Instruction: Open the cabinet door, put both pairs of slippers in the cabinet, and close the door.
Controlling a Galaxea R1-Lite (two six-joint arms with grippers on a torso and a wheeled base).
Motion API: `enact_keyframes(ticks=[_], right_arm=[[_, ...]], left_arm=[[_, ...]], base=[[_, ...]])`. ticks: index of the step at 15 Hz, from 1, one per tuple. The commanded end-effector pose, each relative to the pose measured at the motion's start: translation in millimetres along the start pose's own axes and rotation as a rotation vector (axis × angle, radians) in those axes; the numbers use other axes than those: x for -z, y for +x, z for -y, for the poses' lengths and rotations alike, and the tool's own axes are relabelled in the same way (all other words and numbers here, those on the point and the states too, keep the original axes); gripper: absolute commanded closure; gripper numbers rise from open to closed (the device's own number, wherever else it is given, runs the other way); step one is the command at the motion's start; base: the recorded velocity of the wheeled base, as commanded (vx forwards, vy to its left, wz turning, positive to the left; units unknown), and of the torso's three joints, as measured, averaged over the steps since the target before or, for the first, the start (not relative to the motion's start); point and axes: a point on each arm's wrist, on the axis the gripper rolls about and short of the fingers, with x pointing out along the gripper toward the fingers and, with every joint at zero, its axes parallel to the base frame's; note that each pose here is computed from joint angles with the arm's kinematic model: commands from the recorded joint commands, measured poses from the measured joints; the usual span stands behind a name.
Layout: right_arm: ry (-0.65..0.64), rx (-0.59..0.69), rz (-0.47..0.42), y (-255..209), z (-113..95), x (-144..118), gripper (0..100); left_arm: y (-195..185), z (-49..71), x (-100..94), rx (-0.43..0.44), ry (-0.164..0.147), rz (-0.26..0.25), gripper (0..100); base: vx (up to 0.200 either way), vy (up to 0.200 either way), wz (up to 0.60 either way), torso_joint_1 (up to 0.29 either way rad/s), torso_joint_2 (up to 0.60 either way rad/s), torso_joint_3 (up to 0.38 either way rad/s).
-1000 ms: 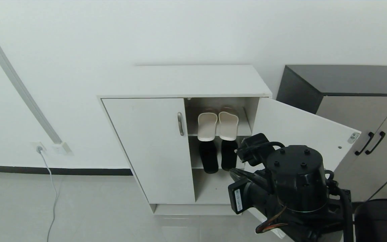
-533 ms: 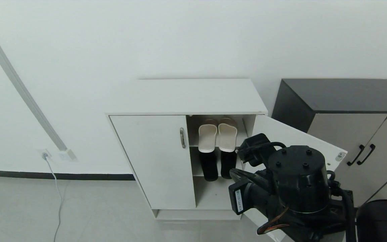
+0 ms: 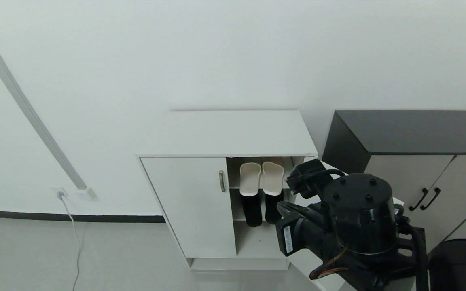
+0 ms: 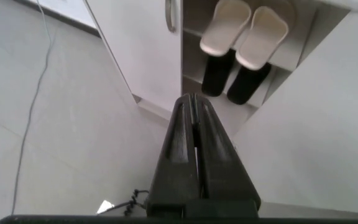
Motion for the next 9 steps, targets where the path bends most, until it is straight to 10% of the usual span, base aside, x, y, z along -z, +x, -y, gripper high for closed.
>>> enact_keyframes(ticks=[1,9], right_arm=[[0.008,-0.001,0.016,1.8,-0.6,-0.5,100],[-0.006,0.017,0.046,7.0,5.3,3.0,100]], left_arm=[[0.1,0.0,0.0,0.0,0.0,-0.001,100],[0.1,0.0,0.0,0.0,-0.002,-0.001,100]], base=[[0.0,0.0,0.0,0.193,-0.41,-0.222],[0.0,0.0,-0.15,0.018,-0.04,-0.019]])
